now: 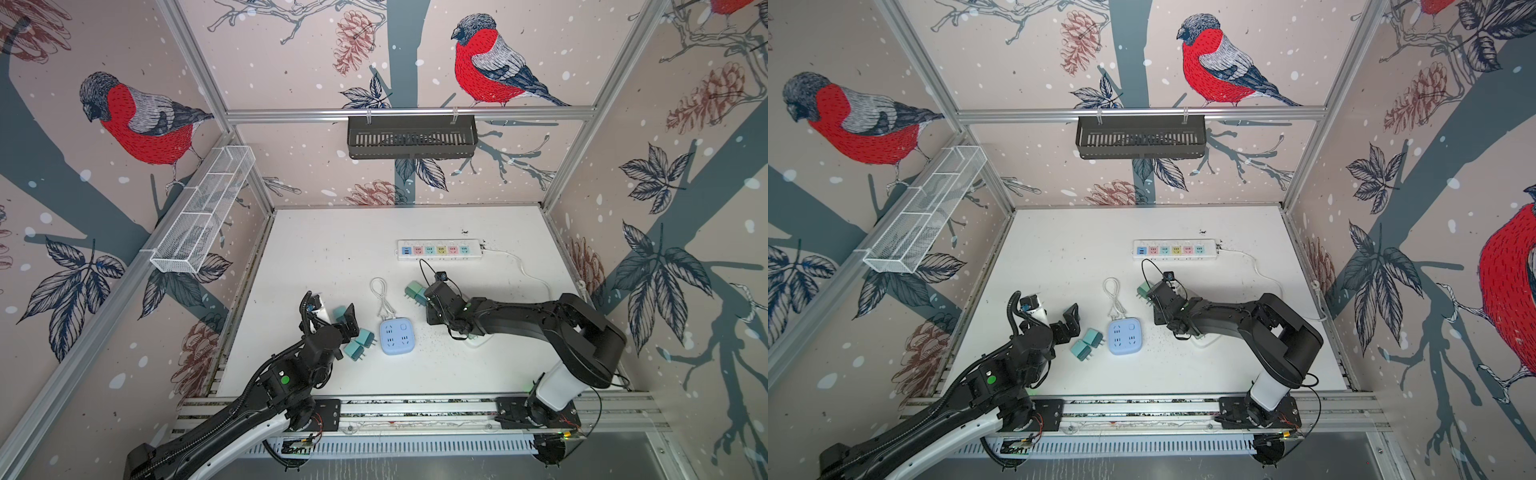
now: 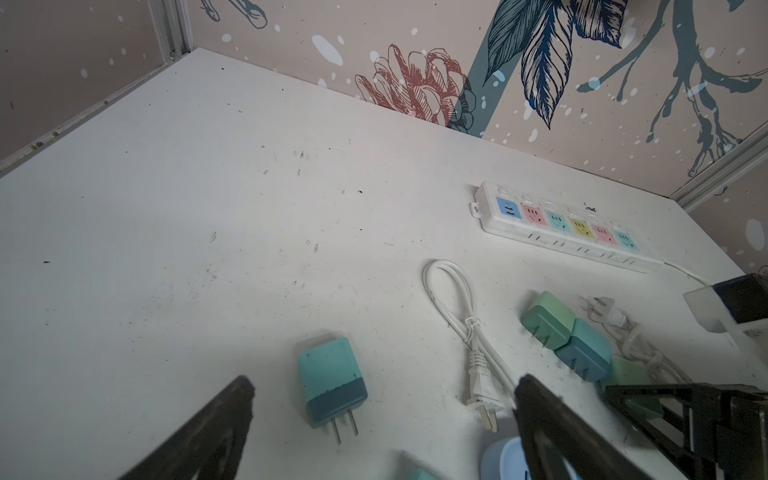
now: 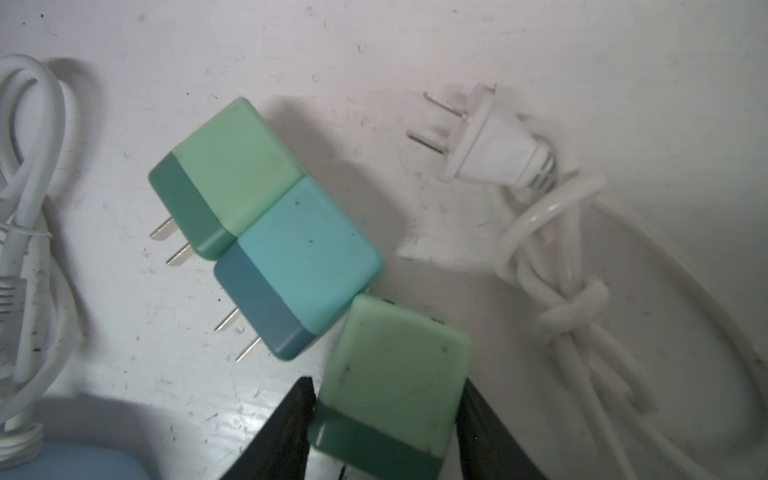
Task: Insert the plug
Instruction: 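Close the right gripper on the light green adapter while the left gripper hovers, then lift the adapter with the right gripper while the left gripper reaches over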
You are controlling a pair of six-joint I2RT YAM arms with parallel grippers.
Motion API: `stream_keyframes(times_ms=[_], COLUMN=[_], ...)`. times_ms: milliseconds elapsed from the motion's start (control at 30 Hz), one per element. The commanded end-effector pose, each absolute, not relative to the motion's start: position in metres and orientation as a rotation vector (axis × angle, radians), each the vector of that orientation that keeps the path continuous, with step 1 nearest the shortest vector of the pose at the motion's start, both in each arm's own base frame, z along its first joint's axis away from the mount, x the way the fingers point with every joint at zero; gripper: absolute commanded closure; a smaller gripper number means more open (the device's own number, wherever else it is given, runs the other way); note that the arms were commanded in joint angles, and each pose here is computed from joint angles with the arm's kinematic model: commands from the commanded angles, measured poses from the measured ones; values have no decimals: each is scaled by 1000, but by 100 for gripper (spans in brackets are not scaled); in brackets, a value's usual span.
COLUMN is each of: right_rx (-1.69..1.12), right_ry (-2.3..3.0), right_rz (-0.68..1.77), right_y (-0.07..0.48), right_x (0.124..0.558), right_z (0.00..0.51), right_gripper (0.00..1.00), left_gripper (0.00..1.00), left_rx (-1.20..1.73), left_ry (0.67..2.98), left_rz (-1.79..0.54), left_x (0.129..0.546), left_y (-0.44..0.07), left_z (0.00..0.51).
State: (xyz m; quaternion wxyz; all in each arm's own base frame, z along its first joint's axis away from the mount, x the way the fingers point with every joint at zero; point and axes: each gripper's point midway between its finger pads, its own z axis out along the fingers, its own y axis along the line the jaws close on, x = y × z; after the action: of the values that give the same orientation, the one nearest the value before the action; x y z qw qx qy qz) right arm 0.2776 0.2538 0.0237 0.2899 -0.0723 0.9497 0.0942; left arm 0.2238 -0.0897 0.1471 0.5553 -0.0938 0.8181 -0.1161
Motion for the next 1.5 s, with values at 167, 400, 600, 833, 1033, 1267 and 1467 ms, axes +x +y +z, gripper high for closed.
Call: stream_keyframes(times_ms=[167,400,600,833,1033,1267,1467], right_rx=[-181,-184,-190,-183,-194,-215,-362], right_ry=[2537,2527,2532,2503,2394,2164,2104], right_rz=[226,206,199,232,340,499,512], right_y=[251,249,251,251,258,271,284], right_x=[279,281,283,281,281,289,287], right_z=[14,14,10,17,55,137,181], right_gripper=[51,45,46,61,72,86,98], left_gripper=[3,3,3,3,3,3,3], left_rx=[-251,-252,-254,-254,-277,-295,-215], left_ry=[1913,1915,1915,1918,1916,1876,1855], left_rz=[-262,-255,-252,-247,-212,-161,-481], left_x=[225,226,226,226,227,230,221], left_y=[-86,-85,-85,-85,-80,-73,-108], left_z=[150,149,149,148,148,177,239])
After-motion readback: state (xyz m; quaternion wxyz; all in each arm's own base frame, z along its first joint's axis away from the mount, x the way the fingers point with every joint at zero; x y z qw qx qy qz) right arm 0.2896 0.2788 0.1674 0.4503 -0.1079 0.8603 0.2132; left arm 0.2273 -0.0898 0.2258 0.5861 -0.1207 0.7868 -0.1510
